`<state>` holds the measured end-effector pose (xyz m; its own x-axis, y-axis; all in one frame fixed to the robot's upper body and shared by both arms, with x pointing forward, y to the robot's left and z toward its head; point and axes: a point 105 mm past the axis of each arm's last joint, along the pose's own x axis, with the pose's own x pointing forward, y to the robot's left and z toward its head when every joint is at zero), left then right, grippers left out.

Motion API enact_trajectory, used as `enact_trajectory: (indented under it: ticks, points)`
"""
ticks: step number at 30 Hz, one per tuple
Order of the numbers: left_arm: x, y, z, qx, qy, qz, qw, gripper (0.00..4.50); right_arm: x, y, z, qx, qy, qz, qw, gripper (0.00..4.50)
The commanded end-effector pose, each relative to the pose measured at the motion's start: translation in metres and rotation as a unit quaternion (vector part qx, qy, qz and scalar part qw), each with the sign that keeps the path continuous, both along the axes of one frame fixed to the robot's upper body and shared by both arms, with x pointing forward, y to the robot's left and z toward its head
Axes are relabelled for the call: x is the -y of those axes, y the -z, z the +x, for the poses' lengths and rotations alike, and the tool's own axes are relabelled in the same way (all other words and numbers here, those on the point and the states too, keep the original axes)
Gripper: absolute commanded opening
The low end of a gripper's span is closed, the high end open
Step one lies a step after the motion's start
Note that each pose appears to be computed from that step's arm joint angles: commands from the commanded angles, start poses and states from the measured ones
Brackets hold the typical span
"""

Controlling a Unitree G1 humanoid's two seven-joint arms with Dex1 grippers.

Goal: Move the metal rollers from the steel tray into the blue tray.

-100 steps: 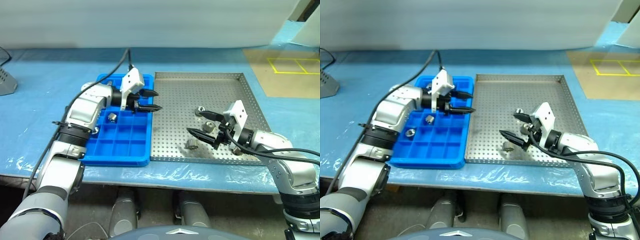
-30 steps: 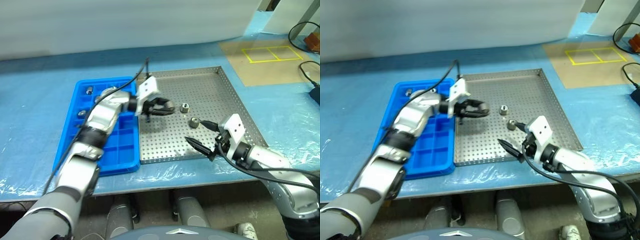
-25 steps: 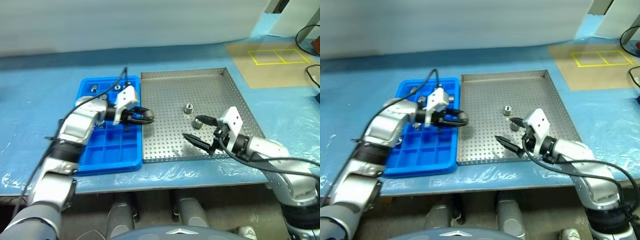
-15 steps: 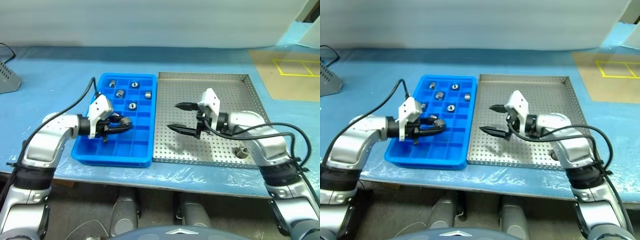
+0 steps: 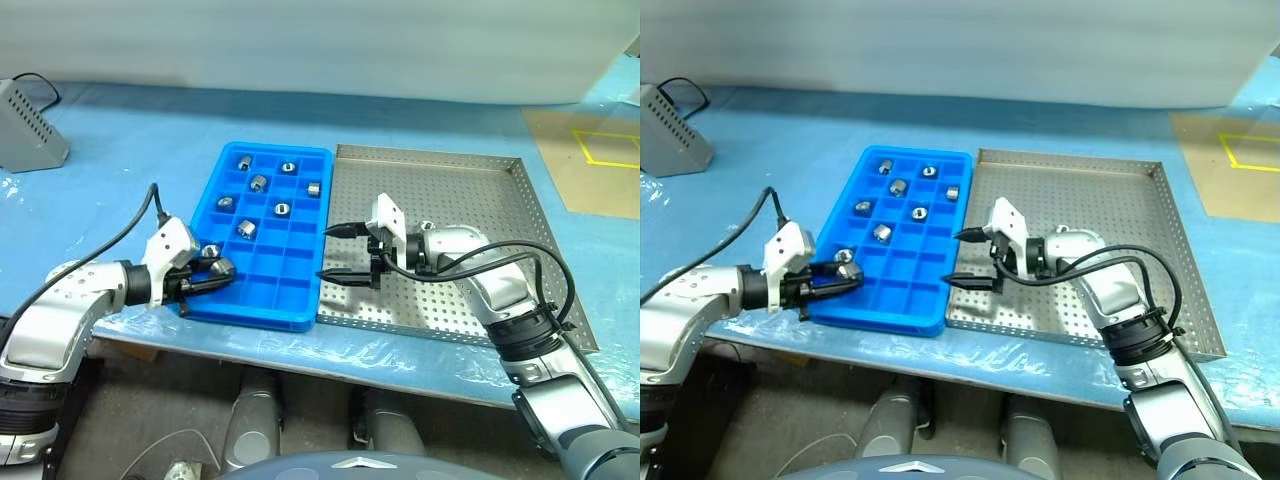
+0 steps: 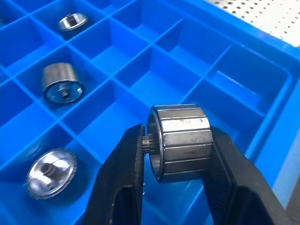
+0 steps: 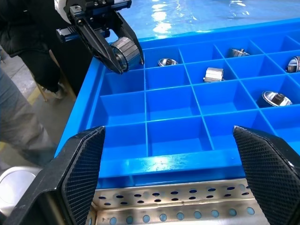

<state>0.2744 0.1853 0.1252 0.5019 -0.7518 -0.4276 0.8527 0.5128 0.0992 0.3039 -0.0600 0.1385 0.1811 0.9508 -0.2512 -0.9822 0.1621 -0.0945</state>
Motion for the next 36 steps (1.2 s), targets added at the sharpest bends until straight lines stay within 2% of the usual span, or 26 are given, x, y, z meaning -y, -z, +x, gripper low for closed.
enact_trajectory:
  ticks: [1, 13, 14, 15, 19, 24, 26, 29, 32, 36]
  points:
    - [0.002, 0.002, -0.003, 0.001, 0.01, 0.014, 1.0, 1.46, 0.0, -0.003, -0.003, 0.013, -0.004, 0.005, 1.0, 4.5]
    - [-0.014, 0.012, -0.004, -0.021, -0.01, 0.02, 1.0, 1.46, 0.003, 0.005, -0.005, 0.013, 0.013, 0.0, 1.0, 4.5]
    - [-0.014, 0.013, -0.002, -0.021, -0.016, 0.019, 0.999, 2.04, 0.002, 0.005, -0.005, 0.014, 0.014, 0.0, 1.0, 4.5]
    - [-0.014, 0.015, -0.002, -0.022, -0.017, 0.021, 0.999, 2.21, 0.002, 0.004, -0.005, 0.014, 0.014, 0.002, 1.0, 4.5]
    - [-0.012, 0.014, 0.005, -0.012, -0.027, 0.024, 0.999, 3.51, 0.003, 0.004, -0.004, 0.014, 0.015, 0.004, 1.0, 4.5]
    - [0.002, -0.003, 0.02, 0.033, -0.022, 0.013, 0.999, 3.51, 0.009, 0.002, 0.0, 0.017, 0.029, 0.005, 0.999, 4.5]
    - [0.022, -0.024, 0.027, 0.055, -0.002, -0.032, 0.998, 3.51, 0.017, -0.001, 0.002, 0.017, 0.048, 0.007, 0.999, 4.5]
    - [0.041, -0.043, 0.033, 0.059, 0.022, -0.085, 0.994, 3.51, 0.03, -0.004, 0.009, 0.02, 0.085, 0.015, 0.996, 4.5]
    - [0.058, -0.041, 0.04, 0.068, 0.053, -0.085, 0.993, 3.51, 0.047, -0.007, 0.022, 0.032, 0.139, 0.02, 0.99, 4.5]
    - [0.094, -0.031, 0.04, 0.044, 0.112, -0.094, 0.988, 3.51, 0.073, -0.017, 0.045, 0.063, 0.23, 0.039, 0.97, 4.5]
